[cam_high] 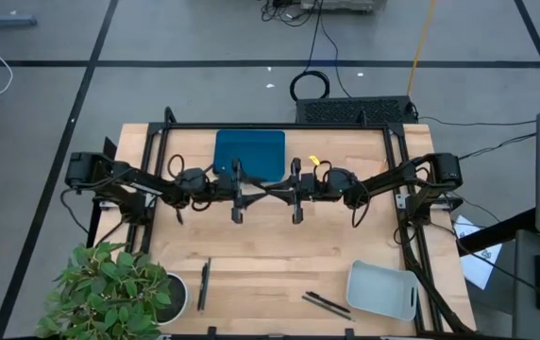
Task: Sort pens & pencils
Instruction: Put the top right black pen into the blue bin
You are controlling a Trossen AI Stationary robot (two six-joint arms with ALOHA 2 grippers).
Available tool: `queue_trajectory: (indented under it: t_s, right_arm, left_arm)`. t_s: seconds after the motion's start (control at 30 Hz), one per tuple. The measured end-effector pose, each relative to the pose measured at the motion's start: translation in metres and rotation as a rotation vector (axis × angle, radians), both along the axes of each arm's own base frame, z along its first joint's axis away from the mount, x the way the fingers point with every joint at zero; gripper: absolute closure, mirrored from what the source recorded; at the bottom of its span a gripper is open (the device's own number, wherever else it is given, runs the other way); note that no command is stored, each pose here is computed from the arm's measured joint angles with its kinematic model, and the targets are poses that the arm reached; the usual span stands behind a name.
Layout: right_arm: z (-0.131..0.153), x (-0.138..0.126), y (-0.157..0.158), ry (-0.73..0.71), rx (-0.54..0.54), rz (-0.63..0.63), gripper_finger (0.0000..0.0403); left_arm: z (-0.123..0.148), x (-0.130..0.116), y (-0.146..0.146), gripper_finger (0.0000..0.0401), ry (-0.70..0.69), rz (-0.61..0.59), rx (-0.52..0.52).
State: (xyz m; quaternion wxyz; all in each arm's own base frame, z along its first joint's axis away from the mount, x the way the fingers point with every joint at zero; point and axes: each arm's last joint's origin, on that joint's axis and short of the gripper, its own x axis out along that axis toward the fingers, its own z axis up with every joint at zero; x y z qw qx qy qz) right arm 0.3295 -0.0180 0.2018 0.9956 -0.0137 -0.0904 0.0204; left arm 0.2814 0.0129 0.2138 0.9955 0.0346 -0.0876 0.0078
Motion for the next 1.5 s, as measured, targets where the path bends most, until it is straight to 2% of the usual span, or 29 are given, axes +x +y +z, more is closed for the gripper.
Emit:
queue_trajectory:
  t_s: [0.23, 0.3, 0.67, 1.03, 1.17, 1.33, 1.5]
  right_arm:
    - [0.0, 0.0, 0.0, -0.001, 0.0, -0.005, 0.0386]
    - [0.0, 0.0, 0.0, -0.002, -0.005, -0.001, 0.0386]
    - [0.0, 0.0, 0.0, 0.0, 0.011, 0.002, 0.0378]
    - [-0.004, -0.003, -0.001, 0.02, 0.038, -0.041, 0.0215]
    - [-0.001, -0.008, -0.002, 0.011, 0.039, -0.054, 0.0167]
    - [0.01, -0.03, 0.0, 0.0, 0.016, -0.057, 0.0136]
    - [0.02, -0.068, 0.001, -0.033, -0.013, -0.13, 0.0133]
  left_arm:
    - [0.0, 0.0, 0.0, 0.0347, -0.005, 0.011, 0.0]
    - [0.001, 0.0, -0.001, 0.0368, -0.008, 0.006, -0.004]
    - [0.001, 0.0, 0.0, 0.0367, -0.01, 0.007, -0.002]
    - [-0.001, 0.0, 0.001, 0.0369, 0.005, 0.025, 0.003]
    - [-0.001, 0.0, 0.0, 0.0369, 0.011, 0.023, 0.003]
    - [0.003, -0.005, 0.001, 0.0369, 0.04, 0.044, 0.008]
    - [0.013, -0.018, 0.005, 0.0369, 0.134, 0.15, 0.016]
